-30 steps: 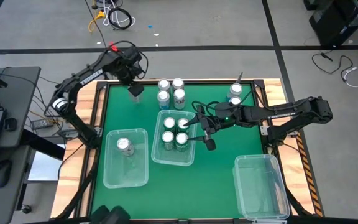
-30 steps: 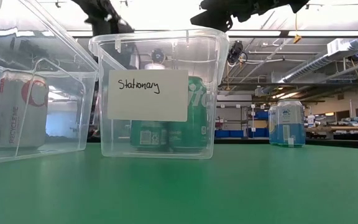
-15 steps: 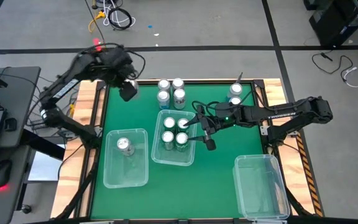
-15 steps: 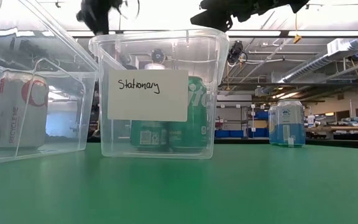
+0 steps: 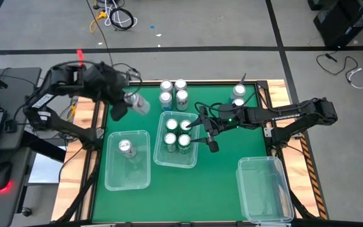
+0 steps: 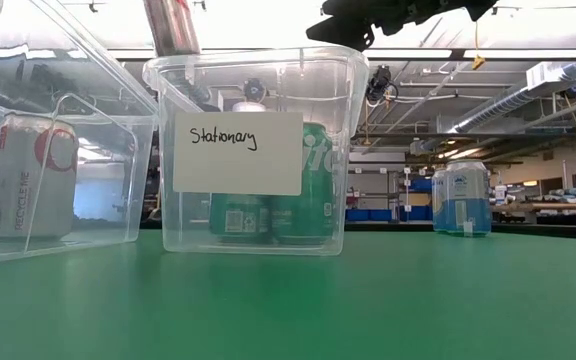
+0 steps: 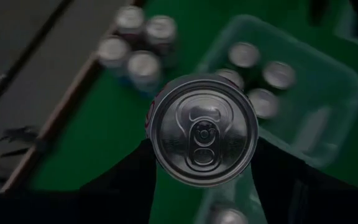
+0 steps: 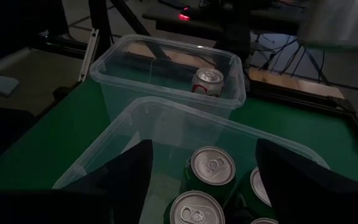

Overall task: Sort soda cans
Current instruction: Put the silver soda can into the bottom left bin

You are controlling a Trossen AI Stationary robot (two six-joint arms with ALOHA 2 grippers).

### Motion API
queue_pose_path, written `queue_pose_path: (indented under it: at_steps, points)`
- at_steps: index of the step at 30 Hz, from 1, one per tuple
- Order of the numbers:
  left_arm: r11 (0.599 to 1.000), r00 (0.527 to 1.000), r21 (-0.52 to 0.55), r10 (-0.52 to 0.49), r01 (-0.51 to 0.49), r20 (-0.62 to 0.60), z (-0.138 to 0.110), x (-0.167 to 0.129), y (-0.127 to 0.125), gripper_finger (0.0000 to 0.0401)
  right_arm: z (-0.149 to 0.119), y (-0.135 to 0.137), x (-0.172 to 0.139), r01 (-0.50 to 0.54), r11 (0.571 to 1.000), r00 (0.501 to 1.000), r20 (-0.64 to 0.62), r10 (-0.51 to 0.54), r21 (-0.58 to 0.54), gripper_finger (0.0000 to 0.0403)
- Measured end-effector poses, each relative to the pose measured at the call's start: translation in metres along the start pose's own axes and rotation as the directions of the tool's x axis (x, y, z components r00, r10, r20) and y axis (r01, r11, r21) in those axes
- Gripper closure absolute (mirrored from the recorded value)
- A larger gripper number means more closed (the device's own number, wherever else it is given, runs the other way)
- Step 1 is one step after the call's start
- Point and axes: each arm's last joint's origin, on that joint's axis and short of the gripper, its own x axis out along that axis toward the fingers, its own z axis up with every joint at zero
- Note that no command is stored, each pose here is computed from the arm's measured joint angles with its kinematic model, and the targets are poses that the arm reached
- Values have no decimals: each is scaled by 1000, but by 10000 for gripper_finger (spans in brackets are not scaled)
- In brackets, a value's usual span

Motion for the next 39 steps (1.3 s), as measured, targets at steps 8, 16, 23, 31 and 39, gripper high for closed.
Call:
queue_pose_path:
  at_steps: [8, 16, 23, 31, 39]
  points:
    - [989, 986, 21, -144, 146, -81, -13, 5, -36, 184, 0, 0, 0, 0, 1000, 1000, 0, 0, 0, 129]
    - [977, 951, -40, -214, 210, -224, -40, 18, -73, 184, 0, 0, 0, 0, 1000, 1000, 0, 0, 0, 131]
    - [973, 916, -125, -225, 194, -332, -71, 22, -103, 184, 0, 0, 0, 1, 1000, 1000, 2, -1, 0, 128]
    - [985, 887, -150, -139, 80, -440, -114, 37, -125, 184, 0, 0, 0, 1, 1000, 1000, 2, -1, 0, 128]
    - [991, 884, -129, -39, -24, -465, -146, 64, -134, 184, 0, 0, 0, 1, 1000, 1000, 2, -1, 0, 130]
